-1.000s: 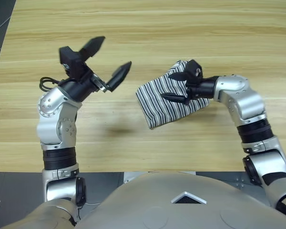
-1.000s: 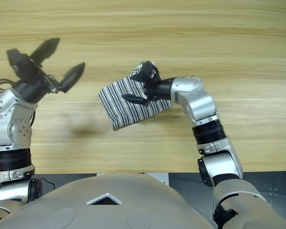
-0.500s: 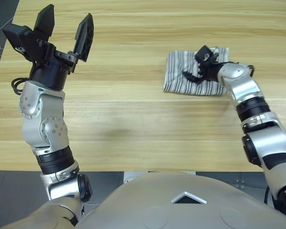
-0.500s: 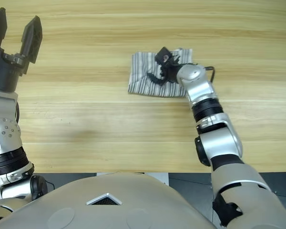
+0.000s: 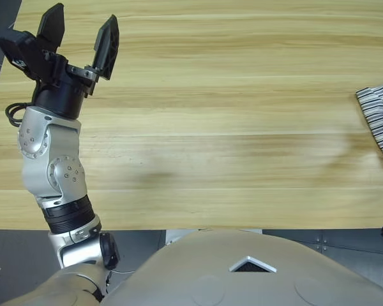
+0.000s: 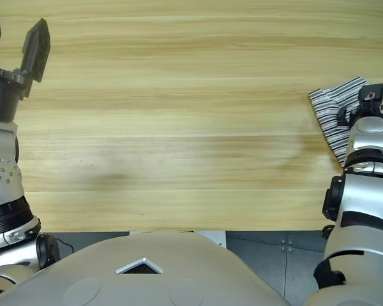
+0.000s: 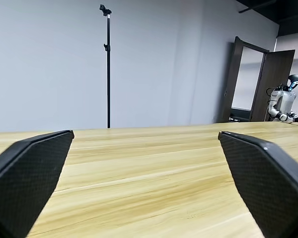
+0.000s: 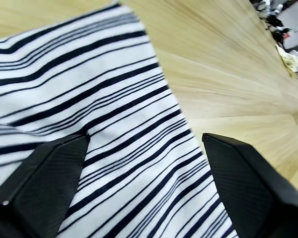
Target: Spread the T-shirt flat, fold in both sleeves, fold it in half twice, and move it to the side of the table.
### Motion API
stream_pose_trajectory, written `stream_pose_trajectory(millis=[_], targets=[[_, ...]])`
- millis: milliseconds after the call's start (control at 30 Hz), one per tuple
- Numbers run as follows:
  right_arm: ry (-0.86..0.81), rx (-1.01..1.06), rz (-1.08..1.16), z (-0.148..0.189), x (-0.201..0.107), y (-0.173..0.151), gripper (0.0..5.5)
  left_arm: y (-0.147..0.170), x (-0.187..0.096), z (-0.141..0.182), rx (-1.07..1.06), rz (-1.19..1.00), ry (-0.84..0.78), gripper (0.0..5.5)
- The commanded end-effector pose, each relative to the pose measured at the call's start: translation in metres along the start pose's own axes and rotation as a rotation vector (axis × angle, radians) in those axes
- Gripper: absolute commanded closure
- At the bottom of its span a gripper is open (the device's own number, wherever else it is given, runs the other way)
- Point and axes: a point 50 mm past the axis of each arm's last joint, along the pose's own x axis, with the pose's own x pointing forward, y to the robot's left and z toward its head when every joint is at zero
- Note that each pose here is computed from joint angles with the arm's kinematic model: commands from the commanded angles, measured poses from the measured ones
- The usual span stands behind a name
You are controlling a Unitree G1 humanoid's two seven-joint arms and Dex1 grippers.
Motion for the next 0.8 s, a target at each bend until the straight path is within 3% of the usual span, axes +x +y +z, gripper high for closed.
stream_pose_trajectory(millis=[33,133,233,400,600,800], targets=[[-0.493,0.367,0.197,0.093,-0.01,0.016,1.3,0.002,0.0,0.002,0.011,0.007,0.008,0.0],[-0.793,0.471,0.399,0.132,-0.039,0.033,1.3,-0.003,0.0,0.0,0.059,0.006,0.031,0.0],[-0.885,0.464,0.545,0.134,-0.067,0.053,1.3,-0.018,-0.005,-0.01,0.168,-0.008,0.103,0.0],[-0.916,0.452,0.618,0.073,-0.13,0.088,1.3,-0.07,-0.032,-0.042,0.204,-0.032,0.202,0.0],[-0.892,0.496,0.556,0.012,-0.214,0.108,1.3,-0.101,-0.073,-0.052,0.161,0.134,0.124,0.0],[-0.792,0.401,0.576,-0.033,-0.253,0.133,1.3,-0.116,-0.103,-0.07,0.091,0.259,0.19,0.0]])
